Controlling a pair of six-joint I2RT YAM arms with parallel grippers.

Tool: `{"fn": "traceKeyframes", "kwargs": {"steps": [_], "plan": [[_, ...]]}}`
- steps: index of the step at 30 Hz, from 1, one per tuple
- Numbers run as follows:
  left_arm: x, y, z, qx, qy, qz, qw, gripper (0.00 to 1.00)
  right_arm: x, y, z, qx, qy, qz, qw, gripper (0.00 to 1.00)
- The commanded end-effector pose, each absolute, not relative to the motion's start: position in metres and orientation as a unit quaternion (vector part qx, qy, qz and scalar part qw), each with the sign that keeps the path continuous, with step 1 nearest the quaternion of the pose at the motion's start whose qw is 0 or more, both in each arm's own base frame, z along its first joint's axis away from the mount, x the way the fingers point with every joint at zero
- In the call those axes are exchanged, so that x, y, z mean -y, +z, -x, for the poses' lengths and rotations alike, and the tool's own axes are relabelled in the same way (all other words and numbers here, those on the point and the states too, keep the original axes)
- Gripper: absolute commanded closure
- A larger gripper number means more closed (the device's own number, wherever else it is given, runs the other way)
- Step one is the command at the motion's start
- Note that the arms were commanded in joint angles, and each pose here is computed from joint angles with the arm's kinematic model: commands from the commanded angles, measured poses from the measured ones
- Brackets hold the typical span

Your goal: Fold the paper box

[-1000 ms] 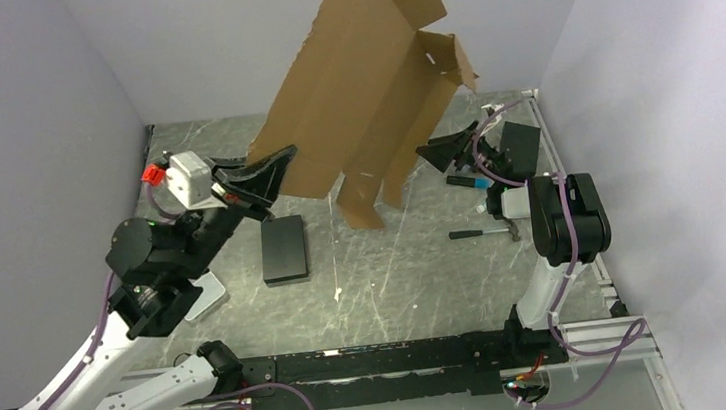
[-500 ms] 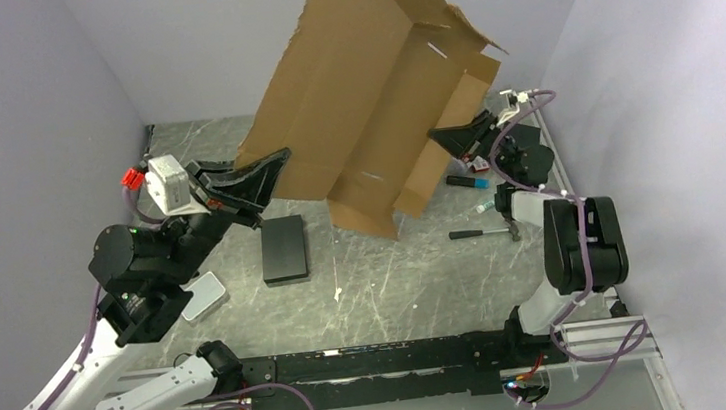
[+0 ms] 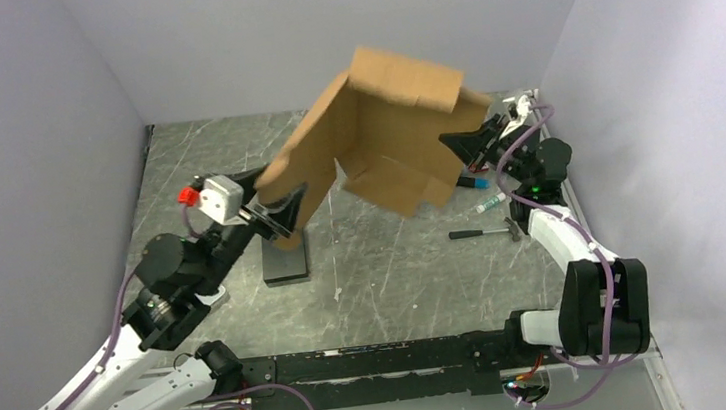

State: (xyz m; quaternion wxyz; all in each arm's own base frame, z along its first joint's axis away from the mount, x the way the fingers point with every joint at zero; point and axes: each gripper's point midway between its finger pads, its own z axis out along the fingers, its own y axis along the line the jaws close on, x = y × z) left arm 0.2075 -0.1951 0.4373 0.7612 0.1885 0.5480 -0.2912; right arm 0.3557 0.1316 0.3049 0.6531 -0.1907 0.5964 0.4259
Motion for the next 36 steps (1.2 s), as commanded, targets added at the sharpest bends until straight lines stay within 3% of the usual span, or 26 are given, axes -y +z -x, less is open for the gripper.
{"fn": "traceKeyframes", "kwargs": {"steps": [1,4,6,18,29,36], "plan": [[0.18,0.397,-0.218,-0.578,-0.219,-0.2,0.76,0.18,-0.121,0.264,-0.361,-0.623,0.338,0.258,0.656,1.0],[0.17,0.371,-0.221,-0.596,-0.187,-0.201,0.755,0.04,-0.118,0.248,-0.363,-0.63,0.317,0.277,0.652,1.0],[0.157,0.357,-0.228,-0.616,-0.152,-0.183,0.751,0.01,-0.117,0.237,-0.366,-0.64,0.316,0.28,0.642,1.0],[0.134,0.308,-0.248,-0.664,-0.118,-0.091,0.732,0.0,-0.118,0.232,-0.359,-0.628,0.329,0.3,0.638,1.0],[0.108,0.282,-0.309,-0.671,-0.275,0.012,0.689,0.0,-0.107,0.233,-0.352,-0.614,0.283,0.351,0.648,1.0],[0.061,0.289,-0.349,-0.588,-0.378,0.021,0.715,0.02,-0.103,0.262,-0.345,-0.597,0.263,0.375,0.659,1.0]]}}
